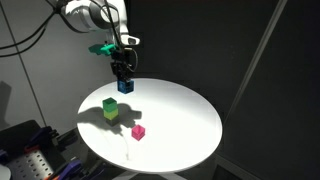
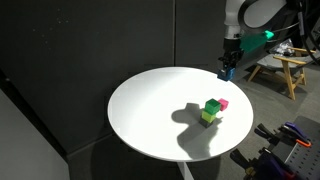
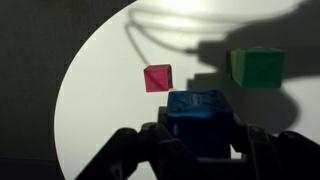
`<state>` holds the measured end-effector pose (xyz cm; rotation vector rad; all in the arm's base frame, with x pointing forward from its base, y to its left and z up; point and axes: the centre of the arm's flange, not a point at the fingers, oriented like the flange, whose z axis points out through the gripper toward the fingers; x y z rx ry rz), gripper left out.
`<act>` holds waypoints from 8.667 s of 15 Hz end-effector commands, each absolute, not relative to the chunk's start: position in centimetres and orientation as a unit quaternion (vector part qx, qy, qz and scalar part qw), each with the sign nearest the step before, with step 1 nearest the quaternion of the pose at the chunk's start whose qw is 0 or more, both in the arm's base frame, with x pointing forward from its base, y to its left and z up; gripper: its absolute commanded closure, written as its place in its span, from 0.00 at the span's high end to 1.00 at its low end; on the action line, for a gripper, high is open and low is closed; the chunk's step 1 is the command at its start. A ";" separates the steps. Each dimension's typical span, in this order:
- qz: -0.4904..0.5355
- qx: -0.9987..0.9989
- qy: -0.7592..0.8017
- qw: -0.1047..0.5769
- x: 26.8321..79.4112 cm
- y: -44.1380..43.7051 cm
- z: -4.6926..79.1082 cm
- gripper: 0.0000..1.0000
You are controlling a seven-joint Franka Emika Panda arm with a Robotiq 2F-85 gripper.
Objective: Pick up the blue block and put it on the pink block
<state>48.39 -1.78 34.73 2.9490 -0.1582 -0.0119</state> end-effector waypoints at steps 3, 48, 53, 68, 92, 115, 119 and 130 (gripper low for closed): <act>0.009 0.992 -0.084 0.089 47.7 -4.8 35.2 0.32; -0.014 0.990 -0.122 0.073 48.8 -9.3 22.9 0.32; -0.001 0.990 -0.123 0.075 49.2 -9.5 21.4 0.32; -0.008 0.989 -0.122 0.084 50.5 -10.3 17.7 0.32; -0.016 0.993 -0.074 0.092 50.9 -11.0 15.5 0.32; -0.012 0.991 -0.088 0.098 50.1 -11.0 18.6 1.00; -0.019 0.990 -0.095 0.099 50.0 -11.0 19.8 1.00; -0.037 0.993 -0.077 0.075 48.0 -9.0 24.3 1.00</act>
